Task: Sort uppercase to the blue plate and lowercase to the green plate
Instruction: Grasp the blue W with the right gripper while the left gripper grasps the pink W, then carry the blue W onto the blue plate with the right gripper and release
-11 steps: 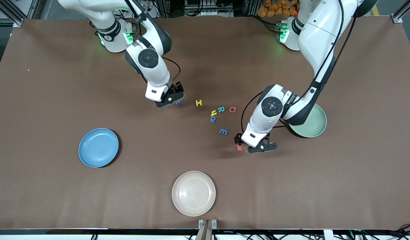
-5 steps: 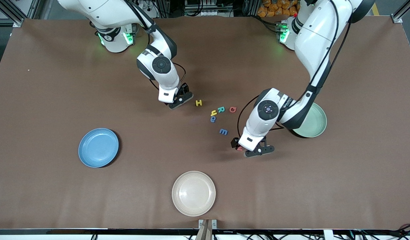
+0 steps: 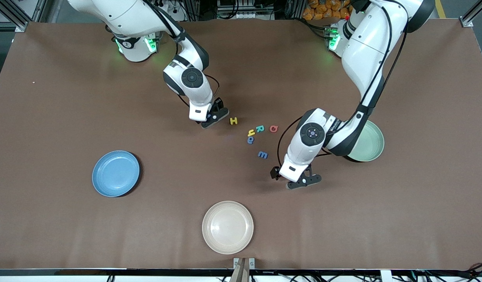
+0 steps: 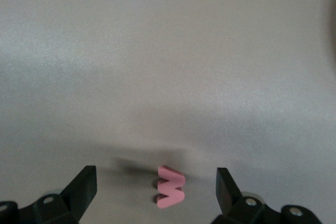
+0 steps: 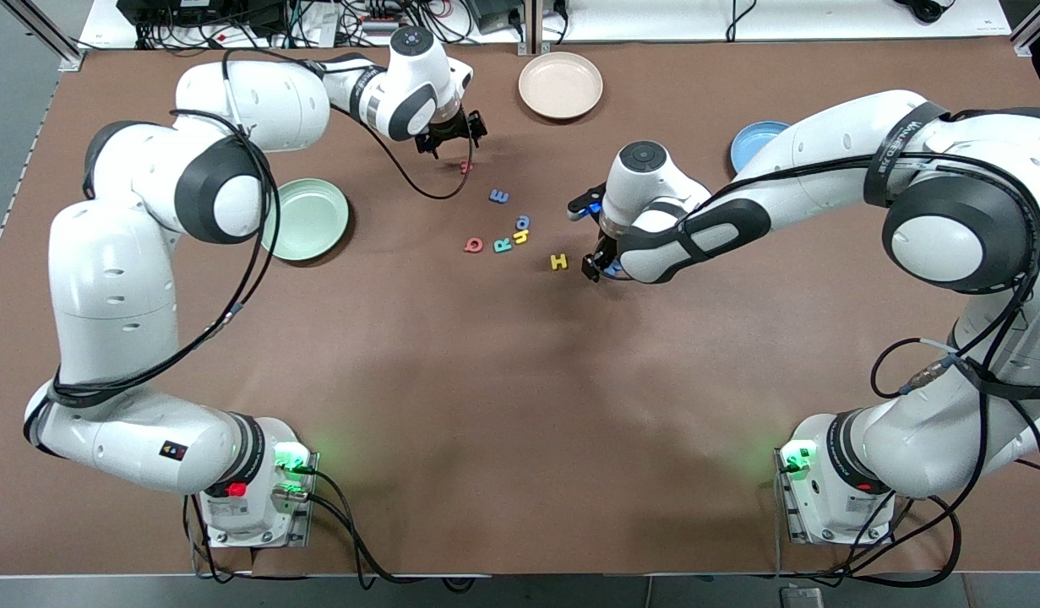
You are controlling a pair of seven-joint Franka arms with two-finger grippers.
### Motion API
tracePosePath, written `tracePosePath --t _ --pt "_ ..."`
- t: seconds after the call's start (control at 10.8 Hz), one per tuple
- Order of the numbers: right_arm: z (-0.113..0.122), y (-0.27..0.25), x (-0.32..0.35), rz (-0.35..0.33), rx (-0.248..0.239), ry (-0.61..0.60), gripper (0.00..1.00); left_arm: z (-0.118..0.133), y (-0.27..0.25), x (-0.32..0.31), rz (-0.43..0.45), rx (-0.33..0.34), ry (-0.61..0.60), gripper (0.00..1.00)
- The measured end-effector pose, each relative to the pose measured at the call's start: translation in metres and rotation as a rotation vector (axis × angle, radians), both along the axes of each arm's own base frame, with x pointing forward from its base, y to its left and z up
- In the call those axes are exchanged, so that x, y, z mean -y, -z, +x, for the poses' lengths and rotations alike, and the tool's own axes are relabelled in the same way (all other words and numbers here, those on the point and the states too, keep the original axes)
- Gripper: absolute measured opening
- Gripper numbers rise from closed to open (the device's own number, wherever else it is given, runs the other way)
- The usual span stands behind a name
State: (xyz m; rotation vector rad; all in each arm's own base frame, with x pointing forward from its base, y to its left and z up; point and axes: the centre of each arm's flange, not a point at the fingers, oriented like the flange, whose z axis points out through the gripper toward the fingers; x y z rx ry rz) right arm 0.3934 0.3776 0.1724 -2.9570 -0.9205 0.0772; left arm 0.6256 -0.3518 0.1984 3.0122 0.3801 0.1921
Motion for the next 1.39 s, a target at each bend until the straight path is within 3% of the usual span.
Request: tracePosePath --t 0.19,0.37,0.56,0.74,1.02,1.12,1.3,1.39 --pt "0.000 0.000 0.000 -0.003 0.006 -0.012 0.71 -0.004 0.010 0.010 -0.008 -0.014 -0.013 1.00" --pt "0.001 -0.001 -0.001 -0.011 0.020 -0.038 0.53 -0.008 0.015 0.019 -0.010 -0.020 -0.020 1.00" --pt "0.000 -0.005 -0.004 -0.010 0.026 -0.047 0.43 -0.010 0.019 0.022 -0.009 -0.025 -0.018 1.00" --pt "0.007 -0.006 0.000 -0.018 0.029 -0.041 0.42 -0.011 0.026 0.021 -0.005 -0.034 -0.019 0.99" --pt "0.062 -0.051 0.046 -0.129 -0.003 0.006 0.42 -0.012 0.030 0.020 -0.002 -0.039 -0.020 0.91" --pt "0.086 -0.074 0.072 -0.141 -0.004 0.005 0.42 -0.011 0.030 0.019 0.000 -0.040 -0.021 0.78" --pt "0.134 -0.108 0.142 -0.132 0.002 -0.008 0.42 -0.011 0.030 0.020 -0.001 -0.038 -0.021 0.70" --pt "0.156 -0.117 0.185 -0.132 0.004 -0.015 0.42 -0.011 0.028 0.022 -0.004 -0.035 -0.019 0.58"
